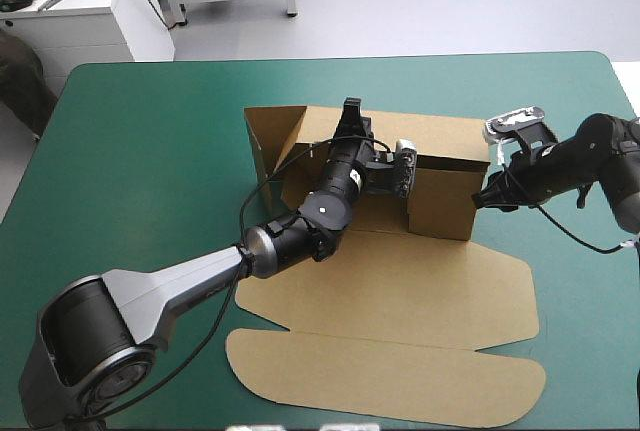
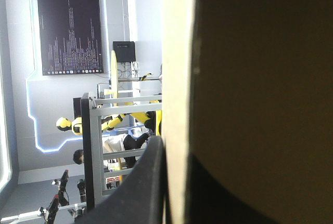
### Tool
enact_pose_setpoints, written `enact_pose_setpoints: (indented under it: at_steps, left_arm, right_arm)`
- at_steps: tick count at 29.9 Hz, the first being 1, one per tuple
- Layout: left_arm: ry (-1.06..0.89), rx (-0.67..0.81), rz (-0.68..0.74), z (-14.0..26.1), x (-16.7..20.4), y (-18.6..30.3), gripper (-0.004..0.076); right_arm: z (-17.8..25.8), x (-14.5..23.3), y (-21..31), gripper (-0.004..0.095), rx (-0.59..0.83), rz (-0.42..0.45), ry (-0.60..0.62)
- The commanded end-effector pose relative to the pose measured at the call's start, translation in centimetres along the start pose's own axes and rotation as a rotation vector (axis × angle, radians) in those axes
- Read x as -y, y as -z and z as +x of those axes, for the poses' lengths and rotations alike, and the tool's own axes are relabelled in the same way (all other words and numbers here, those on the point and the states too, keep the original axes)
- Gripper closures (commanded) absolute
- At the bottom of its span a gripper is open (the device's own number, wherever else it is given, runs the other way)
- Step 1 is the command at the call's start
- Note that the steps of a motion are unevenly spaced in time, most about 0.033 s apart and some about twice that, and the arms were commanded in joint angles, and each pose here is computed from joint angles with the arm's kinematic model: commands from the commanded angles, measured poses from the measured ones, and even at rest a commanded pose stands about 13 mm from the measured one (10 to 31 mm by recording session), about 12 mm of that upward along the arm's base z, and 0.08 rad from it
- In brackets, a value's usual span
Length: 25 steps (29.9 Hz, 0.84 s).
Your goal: Fold the box
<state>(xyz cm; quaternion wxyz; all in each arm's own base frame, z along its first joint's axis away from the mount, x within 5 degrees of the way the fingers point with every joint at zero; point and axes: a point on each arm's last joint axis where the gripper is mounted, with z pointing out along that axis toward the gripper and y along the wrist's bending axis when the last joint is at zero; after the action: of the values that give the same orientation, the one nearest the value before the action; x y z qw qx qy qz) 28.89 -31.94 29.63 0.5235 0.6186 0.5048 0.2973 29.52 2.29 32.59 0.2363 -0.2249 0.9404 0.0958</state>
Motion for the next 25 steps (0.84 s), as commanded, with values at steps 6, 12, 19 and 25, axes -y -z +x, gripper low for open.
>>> enact_pose_setpoints:
  at_steps: [6, 12, 19, 25]
  left_arm:
    - [0.036, 0.044, -0.059, -0.5, -2.4, 1.4, 0.0734]
    - [0.036, 0.044, -0.059, -0.5, -2.4, 1.4, 0.0734]
    - [0.056, 0.045, -0.058, -0.5, -2.4, 1.4, 0.0734]
    - [0.058, 0.045, -0.058, -0.5, -2.4, 1.4, 0.0734]
  right_arm:
    - [-0.6, -0.8, 1.6, 0.0505, 0.072, -0.033, 0.026]
    - [-1.4, -0.2, 1.7, 0.0505, 0.158, 0.039, 0.054]
    - [-2.7, -0.4, 1.9, 0.0505, 0.296, 0.011, 0.085]
    - [-3.6, -0.5, 1.6, 0.0505, 0.382, -0.024, 0.058]
